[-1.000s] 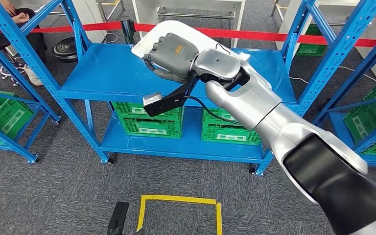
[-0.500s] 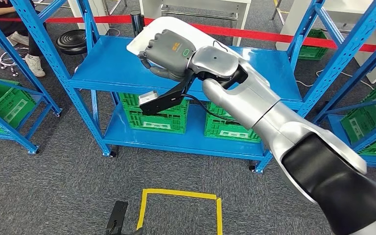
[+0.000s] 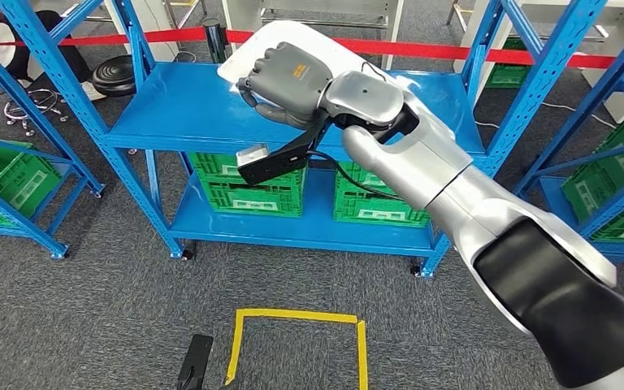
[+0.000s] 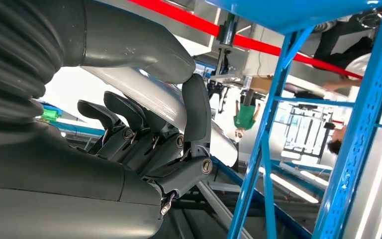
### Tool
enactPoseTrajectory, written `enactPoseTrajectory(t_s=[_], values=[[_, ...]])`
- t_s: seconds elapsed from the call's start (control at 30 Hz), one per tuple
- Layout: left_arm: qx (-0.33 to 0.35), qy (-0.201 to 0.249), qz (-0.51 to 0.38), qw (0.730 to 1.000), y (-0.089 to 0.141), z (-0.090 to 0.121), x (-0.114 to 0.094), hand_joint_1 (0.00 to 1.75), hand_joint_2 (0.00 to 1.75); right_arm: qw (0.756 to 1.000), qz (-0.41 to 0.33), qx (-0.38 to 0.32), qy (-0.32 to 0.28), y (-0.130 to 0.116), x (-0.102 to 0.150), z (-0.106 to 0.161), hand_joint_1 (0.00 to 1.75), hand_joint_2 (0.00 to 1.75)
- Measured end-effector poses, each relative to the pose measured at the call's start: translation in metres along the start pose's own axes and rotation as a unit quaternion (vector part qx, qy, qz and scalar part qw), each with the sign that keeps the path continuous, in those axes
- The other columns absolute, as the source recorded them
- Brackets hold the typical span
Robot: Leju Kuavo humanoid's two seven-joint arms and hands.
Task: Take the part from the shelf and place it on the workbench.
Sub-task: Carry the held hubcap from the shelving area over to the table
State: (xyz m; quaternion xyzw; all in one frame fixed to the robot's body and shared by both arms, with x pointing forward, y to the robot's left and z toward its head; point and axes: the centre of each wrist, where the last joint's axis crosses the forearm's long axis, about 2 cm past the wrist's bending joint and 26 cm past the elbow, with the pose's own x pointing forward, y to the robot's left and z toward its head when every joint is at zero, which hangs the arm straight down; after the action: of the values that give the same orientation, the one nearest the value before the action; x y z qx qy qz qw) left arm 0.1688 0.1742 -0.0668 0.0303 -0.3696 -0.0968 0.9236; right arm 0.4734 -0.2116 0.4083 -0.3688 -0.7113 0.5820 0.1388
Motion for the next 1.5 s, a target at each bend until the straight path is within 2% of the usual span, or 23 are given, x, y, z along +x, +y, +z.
enactPoseTrajectory(t_s=[0.6,1.07,1.27,1.5], values=[[-0.004,0.005,0.006,1.0,0.002,-0.001,0.0,0.0,1.75,1.0,-0.016,0.014,0.003,0.023,0.003,0.011,1.75,1.75],[0.0,0.003,0.006,1.0,0.007,-0.002,-0.002,0.0,1.75,1.0,-0.018,0.001,-0.007,0.027,0.014,0.004,1.75,1.75],[-0.002,0.004,0.006,1.0,0.008,-0.002,-0.001,0.0,1.75,1.0,-0.02,0.001,0.0,0.03,0.012,0.006,1.75,1.75],[-0.006,0.004,0.005,1.0,0.008,-0.002,-0.001,0.0,1.75,0.997,-0.063,0.039,0.008,0.037,0.003,0.01,1.75,1.75]])
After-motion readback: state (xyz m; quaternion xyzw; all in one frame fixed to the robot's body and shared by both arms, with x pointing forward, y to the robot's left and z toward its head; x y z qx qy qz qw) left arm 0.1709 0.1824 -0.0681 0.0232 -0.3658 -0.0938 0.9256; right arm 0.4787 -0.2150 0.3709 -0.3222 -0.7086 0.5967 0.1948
